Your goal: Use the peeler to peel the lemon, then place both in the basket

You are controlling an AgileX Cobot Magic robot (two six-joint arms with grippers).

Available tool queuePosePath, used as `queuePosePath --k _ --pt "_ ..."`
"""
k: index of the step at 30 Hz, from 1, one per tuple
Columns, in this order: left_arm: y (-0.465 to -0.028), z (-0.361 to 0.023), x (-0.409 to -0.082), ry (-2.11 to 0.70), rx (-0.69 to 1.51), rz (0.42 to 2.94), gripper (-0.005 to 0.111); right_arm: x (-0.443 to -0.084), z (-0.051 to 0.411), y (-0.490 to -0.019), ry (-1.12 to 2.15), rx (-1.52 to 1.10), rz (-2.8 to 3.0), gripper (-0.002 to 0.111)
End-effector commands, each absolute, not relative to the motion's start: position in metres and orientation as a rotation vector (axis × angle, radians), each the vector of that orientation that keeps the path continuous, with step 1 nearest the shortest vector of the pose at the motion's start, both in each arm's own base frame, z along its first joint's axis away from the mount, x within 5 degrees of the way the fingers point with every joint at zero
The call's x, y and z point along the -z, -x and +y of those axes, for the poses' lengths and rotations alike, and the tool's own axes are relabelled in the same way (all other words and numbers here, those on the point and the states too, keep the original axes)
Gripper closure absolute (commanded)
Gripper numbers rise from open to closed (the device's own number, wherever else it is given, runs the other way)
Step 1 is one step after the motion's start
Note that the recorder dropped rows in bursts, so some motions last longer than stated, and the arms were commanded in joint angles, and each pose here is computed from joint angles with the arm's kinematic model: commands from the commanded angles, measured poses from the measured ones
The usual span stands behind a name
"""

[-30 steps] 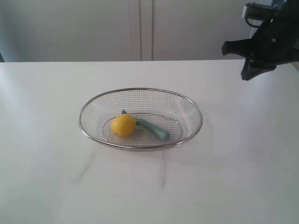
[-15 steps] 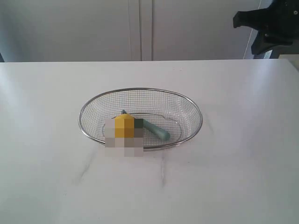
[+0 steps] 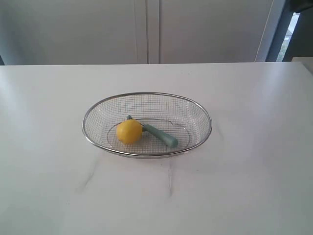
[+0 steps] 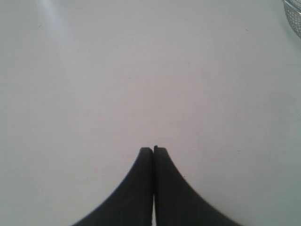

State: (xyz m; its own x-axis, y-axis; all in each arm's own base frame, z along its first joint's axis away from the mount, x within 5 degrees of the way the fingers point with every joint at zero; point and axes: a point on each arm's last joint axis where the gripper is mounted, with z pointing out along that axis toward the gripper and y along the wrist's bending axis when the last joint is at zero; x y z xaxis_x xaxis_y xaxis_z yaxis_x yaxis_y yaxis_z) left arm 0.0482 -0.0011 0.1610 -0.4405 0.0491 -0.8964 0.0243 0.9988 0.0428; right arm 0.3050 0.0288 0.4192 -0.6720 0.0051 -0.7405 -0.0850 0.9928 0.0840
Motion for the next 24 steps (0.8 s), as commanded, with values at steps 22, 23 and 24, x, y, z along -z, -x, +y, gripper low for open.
queuePosePath --k 22,23,24 --pt "-0.048 -0.001 -0.158 -0.046 -0.029 2.036 0.107 -0.370 0.004 -0.128 0.100 0.054 2.118 0.108" --pt "-0.048 -0.001 -0.158 -0.046 -0.029 2.036 0.107 -0.364 0.003 -0.123 0.101 0.054 2.115 0.108" --pt "-0.048 -0.001 -0.158 -0.046 -0.029 2.036 0.107 -0.358 0.003 -0.119 0.102 0.054 2.113 0.108"
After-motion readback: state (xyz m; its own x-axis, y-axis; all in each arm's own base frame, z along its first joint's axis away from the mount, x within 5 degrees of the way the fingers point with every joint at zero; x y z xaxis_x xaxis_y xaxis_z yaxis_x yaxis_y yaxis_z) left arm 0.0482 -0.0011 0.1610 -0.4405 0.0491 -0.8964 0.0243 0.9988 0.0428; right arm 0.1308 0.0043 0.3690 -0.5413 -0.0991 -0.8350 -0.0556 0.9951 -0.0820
